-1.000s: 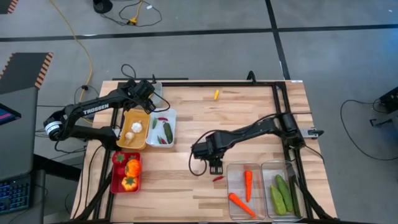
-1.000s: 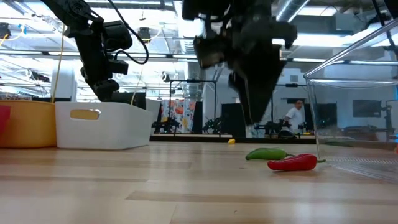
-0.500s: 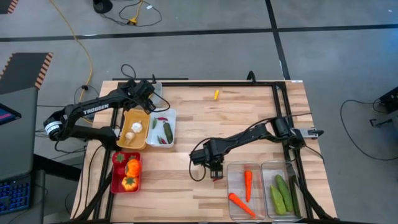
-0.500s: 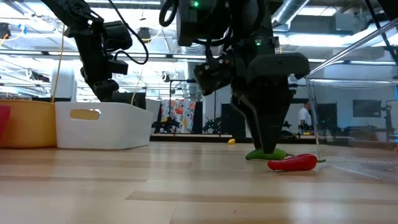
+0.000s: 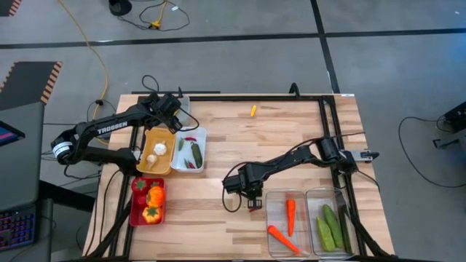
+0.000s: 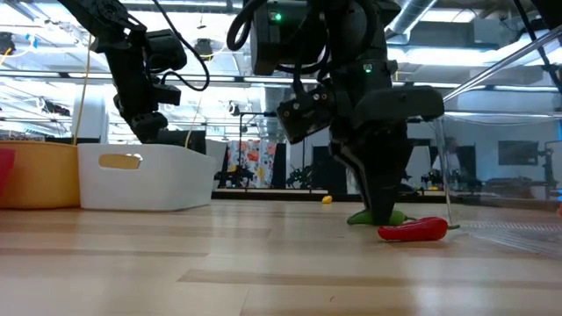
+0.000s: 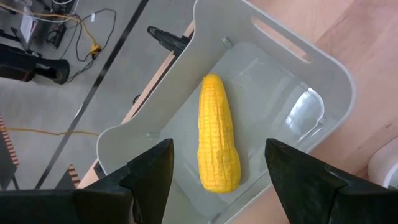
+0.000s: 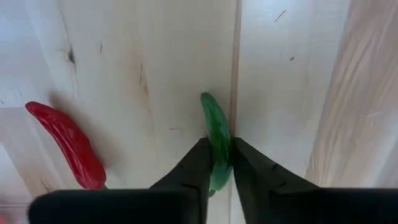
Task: Sort produce into baskets
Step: Put the green chili pepper into the white bin
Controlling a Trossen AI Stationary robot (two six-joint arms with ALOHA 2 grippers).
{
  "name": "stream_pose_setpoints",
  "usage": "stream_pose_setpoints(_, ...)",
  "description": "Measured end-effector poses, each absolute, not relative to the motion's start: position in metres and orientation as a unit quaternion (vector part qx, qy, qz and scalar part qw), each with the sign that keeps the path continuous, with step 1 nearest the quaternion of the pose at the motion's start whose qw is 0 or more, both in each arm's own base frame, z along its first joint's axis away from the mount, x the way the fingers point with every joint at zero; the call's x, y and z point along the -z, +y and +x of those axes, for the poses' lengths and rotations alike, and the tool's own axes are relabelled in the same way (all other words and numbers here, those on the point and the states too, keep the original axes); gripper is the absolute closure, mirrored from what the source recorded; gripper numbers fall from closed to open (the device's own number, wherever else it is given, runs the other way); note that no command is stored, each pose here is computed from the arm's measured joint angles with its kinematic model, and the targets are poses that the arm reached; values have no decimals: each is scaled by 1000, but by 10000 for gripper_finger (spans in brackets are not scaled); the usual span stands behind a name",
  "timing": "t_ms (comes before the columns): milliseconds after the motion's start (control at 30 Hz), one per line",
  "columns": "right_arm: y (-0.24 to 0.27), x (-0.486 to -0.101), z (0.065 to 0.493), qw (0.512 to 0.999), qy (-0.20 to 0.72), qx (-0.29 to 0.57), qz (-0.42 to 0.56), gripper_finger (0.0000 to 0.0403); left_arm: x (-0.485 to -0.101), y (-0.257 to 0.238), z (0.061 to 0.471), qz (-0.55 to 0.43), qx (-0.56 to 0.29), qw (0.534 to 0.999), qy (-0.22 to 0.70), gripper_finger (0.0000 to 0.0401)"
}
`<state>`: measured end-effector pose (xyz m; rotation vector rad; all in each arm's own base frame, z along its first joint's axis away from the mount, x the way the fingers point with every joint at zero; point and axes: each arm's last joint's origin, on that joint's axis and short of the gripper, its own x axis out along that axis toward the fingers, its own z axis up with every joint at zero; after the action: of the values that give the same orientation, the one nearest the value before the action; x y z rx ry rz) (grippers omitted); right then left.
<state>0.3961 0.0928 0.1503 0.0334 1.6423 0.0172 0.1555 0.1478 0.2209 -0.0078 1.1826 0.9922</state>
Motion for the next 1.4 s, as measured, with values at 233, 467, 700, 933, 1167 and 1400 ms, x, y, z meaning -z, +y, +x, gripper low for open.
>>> stream_pose_setpoints(233,93,-153,397,680,733,-9,17,346,-221,148,155,-3,-448,717,534,161)
stream_pose_setpoints(467,83,-184,413,707,706,-29,10,343,-221,148,155,-4,-449,717,534,161)
stream_pose_setpoints(700,58,-223,452,813,580,-60,-11,342,-221,148,155,-3,-449,716,534,161)
stream_pose_setpoints(933,29,-248,491,923,382,-53,-18,341,-221,148,155,-3,-449,716,534,161)
stream_pose_setpoints(1167,1,-261,504,957,290,-25,-10,341,-221,148,155,-3,-449,716,534,161)
stream_pose_setpoints(1400,-18,-260,503,956,294,-9,-4,317,-221,148,155,-2,-450,716,534,161)
